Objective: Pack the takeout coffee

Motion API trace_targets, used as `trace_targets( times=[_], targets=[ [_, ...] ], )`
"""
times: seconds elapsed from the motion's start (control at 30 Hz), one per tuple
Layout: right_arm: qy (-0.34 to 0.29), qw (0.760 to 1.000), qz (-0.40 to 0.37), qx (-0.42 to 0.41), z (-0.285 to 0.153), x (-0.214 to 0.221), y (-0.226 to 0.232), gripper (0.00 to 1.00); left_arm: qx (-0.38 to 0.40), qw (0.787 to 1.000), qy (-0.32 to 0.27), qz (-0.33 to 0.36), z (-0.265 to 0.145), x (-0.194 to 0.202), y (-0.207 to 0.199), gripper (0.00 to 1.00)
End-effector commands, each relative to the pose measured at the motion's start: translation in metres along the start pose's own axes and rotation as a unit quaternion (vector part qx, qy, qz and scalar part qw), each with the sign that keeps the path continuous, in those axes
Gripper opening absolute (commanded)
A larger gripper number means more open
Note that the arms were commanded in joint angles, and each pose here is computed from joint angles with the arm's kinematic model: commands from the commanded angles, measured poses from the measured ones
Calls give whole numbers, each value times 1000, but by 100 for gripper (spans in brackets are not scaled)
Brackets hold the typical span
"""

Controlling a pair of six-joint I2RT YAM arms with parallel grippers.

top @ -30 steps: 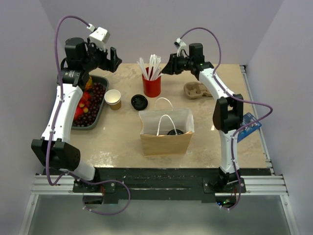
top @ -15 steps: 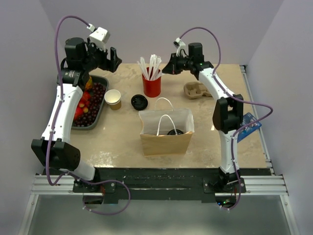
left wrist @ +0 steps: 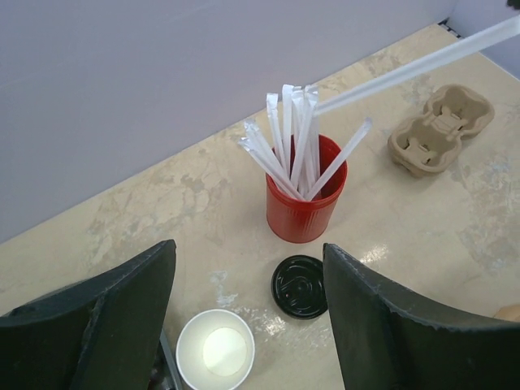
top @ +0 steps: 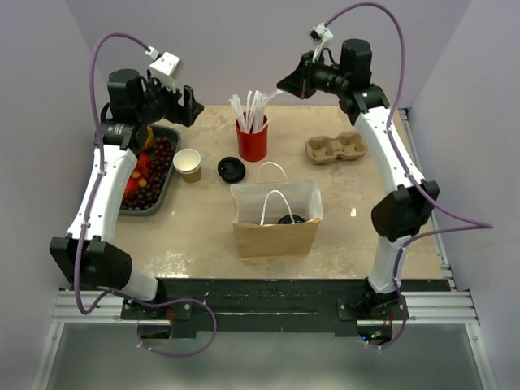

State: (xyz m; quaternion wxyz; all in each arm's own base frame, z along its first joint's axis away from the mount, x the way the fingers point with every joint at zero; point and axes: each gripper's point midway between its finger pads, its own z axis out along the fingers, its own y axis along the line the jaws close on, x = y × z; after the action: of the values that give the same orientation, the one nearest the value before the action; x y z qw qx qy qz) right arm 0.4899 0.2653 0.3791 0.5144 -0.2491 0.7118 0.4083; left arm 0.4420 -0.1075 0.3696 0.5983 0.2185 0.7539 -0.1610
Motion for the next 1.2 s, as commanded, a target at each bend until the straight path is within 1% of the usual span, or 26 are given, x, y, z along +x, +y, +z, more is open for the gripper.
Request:
trace_targets(
  times=[0.0, 0.07, 0.13, 0.17, 0.2, 0.3, 0.33, 0.4, 0.43, 0.5, 0.53, 0.57, 0.6, 0.63, 0.73, 0.83, 0.93, 1.0, 1.03, 1.1, 1.13, 1.17],
  targets=[
    [-36, 998, -54, -11, -40, -45, 43, 0, 21, 998, -62, 26, -20, -34, -16, 77],
    [-42, 997, -65, -13, -60, -55, 63, 0, 26, 997, -62, 30, -23, -29, -19, 77],
    [-38, 997, -66, -18, -70, -53, 73, 0, 25, 996, -79, 40, -31, -35, -23, 77],
    [-46, 995, -79, -31, -86, -60, 93, 0, 28, 996, -76, 40, -32, -29, -25, 77],
    [-42, 996, -77, -36, -90, -55, 97, 0, 26, 995, -88, 47, -40, -35, -28, 77],
    [-39, 994, -84, -55, -119, -57, 129, 0, 25, 994, -96, 53, -52, -33, -34, 77],
    [-27, 995, -76, -57, -126, -50, 135, 0, 25, 994, -92, 52, -54, -27, -36, 77],
    [-24, 994, -85, -65, -146, -49, 155, 0, 23, 993, -100, 58, -63, -30, -40, 77],
    [-6, 995, -74, -63, -153, -39, 160, 0, 21, 993, -98, 58, -65, -27, -39, 77],
    [-3, 994, -99, -54, -173, -33, 172, 0, 18, 992, -103, 63, -73, -28, -43, 77],
    [9, 994, -95, -47, -181, -25, 175, 0, 16, 993, -102, 65, -75, -26, -43, 76],
    [10, 992, -114, -44, -188, -22, 178, 0, 15, 992, -106, 71, -80, -29, -45, 76],
    [15, 992, -117, -41, -192, -16, 180, 0, 14, 992, -102, 77, -81, -26, -45, 76],
    [12, 991, -126, -40, -206, -15, 191, 0, 12, 992, -100, 80, -83, -25, -45, 76],
    [10, 989, -146, -38, -227, -8, 206, 0, 10, 990, -98, 96, -91, -23, -47, 76],
    [9, 988, -150, -26, -242, 0, 214, 0, 5, 990, -97, 107, -98, -22, -49, 76],
    [14, 989, -149, -2, -254, 6, 215, 0, 4, 988, -100, 113, -104, -22, -51, 76],
    [8, 986, -166, 21, -266, 5, 217, 0, 3, 988, -106, 114, -108, -25, -53, 76],
    [19, 986, -163, 32, -272, 10, 216, 0, 4, 988, -106, 112, -108, -23, -53, 76],
    [22, 980, -186, 62, -285, 9, 214, 0, 4, 987, -114, 111, -111, -26, -55, 76],
    [40, 980, -180, 70, -290, 18, 213, 0, 6, 987, -114, 109, -111, -25, -56, 76],
    [42, 977, -195, 79, -297, 17, 214, 0, 7, 987, -117, 110, -113, -26, -58, 76]
  ],
)
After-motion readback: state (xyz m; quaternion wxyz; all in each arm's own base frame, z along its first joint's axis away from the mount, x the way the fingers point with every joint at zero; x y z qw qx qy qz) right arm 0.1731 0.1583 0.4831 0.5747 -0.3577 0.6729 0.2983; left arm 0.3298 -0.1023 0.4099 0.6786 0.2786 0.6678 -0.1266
